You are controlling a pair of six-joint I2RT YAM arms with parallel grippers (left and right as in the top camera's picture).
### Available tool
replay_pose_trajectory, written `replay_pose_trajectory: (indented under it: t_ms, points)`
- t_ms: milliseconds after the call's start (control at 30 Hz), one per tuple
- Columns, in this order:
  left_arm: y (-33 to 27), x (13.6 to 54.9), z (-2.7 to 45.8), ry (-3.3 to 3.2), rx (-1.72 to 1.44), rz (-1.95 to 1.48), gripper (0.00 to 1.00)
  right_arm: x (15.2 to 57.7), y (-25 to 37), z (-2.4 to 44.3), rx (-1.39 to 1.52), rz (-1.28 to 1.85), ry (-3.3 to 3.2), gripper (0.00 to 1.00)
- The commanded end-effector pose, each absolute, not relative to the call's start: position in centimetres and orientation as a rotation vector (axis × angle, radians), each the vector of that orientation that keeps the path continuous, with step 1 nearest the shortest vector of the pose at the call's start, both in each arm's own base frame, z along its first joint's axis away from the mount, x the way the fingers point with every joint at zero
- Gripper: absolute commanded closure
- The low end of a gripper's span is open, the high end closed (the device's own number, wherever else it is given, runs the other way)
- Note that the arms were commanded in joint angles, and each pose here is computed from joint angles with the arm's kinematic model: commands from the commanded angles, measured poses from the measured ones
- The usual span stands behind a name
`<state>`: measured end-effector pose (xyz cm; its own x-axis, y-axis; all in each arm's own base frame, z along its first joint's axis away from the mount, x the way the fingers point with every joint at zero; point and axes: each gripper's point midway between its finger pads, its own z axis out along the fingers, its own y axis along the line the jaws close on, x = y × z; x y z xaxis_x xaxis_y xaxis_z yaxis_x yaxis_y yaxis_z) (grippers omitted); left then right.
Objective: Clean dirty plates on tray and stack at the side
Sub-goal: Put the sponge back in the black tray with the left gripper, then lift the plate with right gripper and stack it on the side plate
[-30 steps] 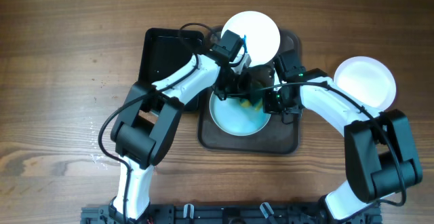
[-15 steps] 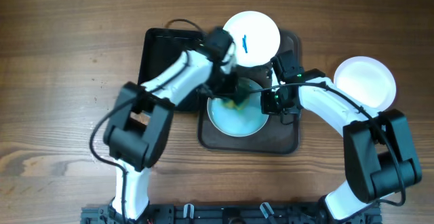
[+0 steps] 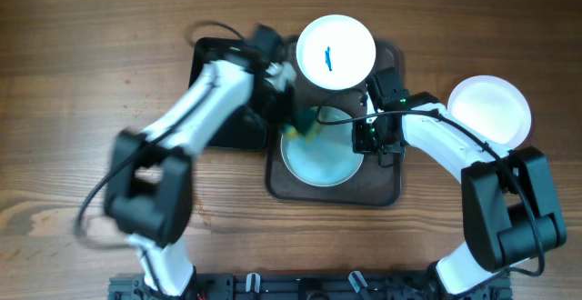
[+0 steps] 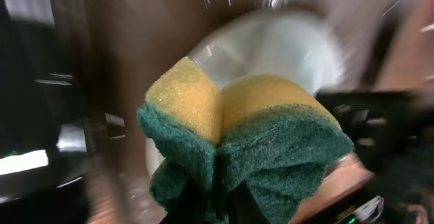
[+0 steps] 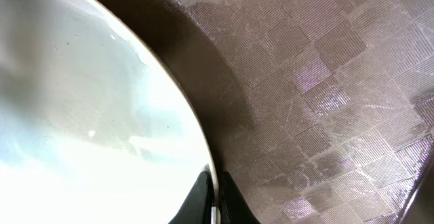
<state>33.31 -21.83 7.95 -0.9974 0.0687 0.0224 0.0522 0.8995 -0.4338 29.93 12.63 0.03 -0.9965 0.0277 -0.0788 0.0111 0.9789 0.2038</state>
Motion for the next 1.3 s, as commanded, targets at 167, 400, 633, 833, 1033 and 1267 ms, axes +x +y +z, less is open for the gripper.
replay_pose_trajectory:
  t_ms: [167, 400, 633, 833, 1033, 1267]
  points:
    - [-6.3, 39.5, 7.6, -3.354, 0.367, 0.122, 0.96, 28.5, 10.9, -2.2, 0.042, 0.173, 3.104, 0.96]
    - [-5.8, 39.4, 4.3, -3.297, 0.423, 0.106, 0.49, 28.3, 11.5, -0.9, 0.035, 0.227, 3.108, 0.96]
    - [-5.1, 37.9, 9.5, -3.329, 0.478, 0.221, 0.00, 31.6, 11.0, 7.3, -0.089, 0.142, 2.960, 0.96]
    - [1.6, 37.6, 15.6, -3.442, 0.784, 0.207, 0.00, 37.1, 12.4, 16.4, -0.302, -0.033, 2.699, 0.96]
    - [5.2, 37.2, 15.6, -3.410, 0.946, 0.174, 0.00, 43.1, 23.3, 23.7, -0.608, -0.069, 2.138, 0.96]
    - [5.2, 37.2, 15.6, -3.410, 0.946, 0.174, 0.00, 44.5, 31.2, 25.0, -0.772, -0.389, 1.787, 0.96]
